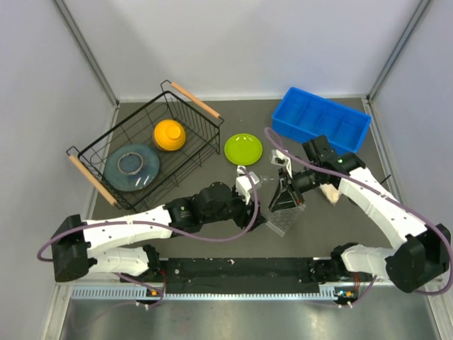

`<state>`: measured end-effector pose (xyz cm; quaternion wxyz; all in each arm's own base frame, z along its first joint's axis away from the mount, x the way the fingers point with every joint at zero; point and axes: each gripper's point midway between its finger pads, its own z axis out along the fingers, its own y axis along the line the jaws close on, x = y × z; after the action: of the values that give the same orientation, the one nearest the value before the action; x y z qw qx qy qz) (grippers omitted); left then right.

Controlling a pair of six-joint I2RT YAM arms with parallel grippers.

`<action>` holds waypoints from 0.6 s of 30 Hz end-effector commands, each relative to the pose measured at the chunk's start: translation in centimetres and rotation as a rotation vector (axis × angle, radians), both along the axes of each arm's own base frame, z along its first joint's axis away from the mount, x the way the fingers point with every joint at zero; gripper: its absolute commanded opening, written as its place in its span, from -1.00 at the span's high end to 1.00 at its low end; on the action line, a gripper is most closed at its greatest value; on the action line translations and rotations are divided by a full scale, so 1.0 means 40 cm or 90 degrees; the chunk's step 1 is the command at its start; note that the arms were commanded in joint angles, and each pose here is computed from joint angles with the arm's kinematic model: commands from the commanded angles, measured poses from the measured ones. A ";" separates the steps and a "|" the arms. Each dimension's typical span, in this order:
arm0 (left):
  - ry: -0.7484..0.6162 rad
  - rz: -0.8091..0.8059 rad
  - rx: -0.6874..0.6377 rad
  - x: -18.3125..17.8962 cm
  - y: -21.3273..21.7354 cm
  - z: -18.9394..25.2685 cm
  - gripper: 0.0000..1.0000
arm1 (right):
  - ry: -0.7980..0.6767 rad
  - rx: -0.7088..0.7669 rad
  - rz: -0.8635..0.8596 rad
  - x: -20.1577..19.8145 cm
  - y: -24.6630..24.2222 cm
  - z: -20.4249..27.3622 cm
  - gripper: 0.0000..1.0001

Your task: Organize the chemistry lab equipment

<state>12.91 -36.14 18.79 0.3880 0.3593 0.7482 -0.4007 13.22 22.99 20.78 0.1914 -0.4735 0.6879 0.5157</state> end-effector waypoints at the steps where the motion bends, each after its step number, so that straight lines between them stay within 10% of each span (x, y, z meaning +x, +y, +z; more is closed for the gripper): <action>1: -0.064 0.128 -0.073 0.075 0.054 0.110 -0.44 | -0.114 -0.018 -0.017 0.011 -0.022 0.020 0.88; 5: -0.085 0.239 -0.104 0.111 0.149 0.134 -0.98 | -0.211 -0.102 -0.075 0.055 -0.079 -0.033 0.88; 18: -0.034 0.404 -0.047 0.142 0.328 -0.014 -0.98 | -0.377 -0.283 -0.188 0.176 -0.202 -0.143 0.85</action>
<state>18.44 -24.03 19.30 0.5310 0.1355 0.7864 -0.2850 17.06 16.20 15.38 0.3029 -0.5297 0.7546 0.2412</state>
